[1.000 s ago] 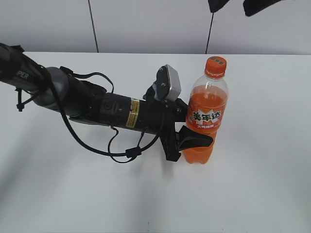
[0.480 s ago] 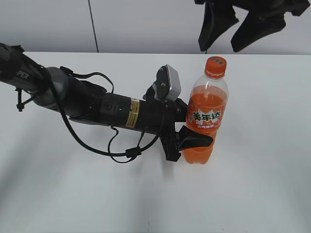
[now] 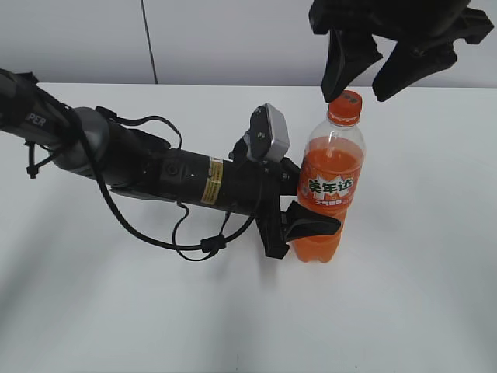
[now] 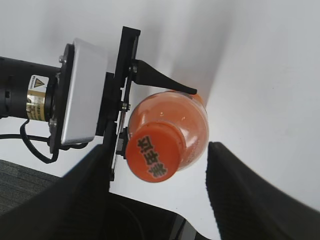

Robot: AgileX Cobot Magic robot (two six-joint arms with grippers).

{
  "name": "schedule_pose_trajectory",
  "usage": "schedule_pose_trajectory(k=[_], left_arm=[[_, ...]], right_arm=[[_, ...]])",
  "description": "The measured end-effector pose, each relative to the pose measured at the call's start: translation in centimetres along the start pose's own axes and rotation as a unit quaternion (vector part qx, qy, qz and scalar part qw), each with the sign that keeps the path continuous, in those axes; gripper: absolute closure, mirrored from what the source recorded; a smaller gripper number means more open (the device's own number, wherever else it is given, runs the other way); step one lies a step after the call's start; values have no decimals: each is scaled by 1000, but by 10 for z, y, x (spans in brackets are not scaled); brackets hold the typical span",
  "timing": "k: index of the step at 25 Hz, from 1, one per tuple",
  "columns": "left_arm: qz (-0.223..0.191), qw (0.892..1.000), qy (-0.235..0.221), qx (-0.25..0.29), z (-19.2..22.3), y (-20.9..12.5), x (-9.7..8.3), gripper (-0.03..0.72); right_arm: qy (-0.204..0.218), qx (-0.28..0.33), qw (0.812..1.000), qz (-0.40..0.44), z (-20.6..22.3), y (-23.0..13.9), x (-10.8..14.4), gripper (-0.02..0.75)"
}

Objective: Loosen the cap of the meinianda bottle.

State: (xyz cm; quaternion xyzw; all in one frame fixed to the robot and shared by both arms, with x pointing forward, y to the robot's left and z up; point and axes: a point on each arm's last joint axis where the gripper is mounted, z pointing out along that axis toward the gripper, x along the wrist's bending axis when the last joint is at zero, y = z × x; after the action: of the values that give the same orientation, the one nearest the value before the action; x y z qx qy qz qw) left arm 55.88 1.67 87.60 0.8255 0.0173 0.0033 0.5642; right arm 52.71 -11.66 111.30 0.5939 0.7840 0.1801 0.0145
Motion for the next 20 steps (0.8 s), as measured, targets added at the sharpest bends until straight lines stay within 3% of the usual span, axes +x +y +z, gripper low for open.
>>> schedule_pose_trajectory(k=[10,17,20], left_arm=[[0,1000,0,0,0,0,0,279],[0,1000,0,0,0,0,0,279],[0,1000,0,0,0,0,0,279]], right_arm=[[-4,19,1000,-8,15,3,-1,288],[-1,19,1000,-7,15,3,0,465],[-1,19,1000,-24,15,3,0,466]])
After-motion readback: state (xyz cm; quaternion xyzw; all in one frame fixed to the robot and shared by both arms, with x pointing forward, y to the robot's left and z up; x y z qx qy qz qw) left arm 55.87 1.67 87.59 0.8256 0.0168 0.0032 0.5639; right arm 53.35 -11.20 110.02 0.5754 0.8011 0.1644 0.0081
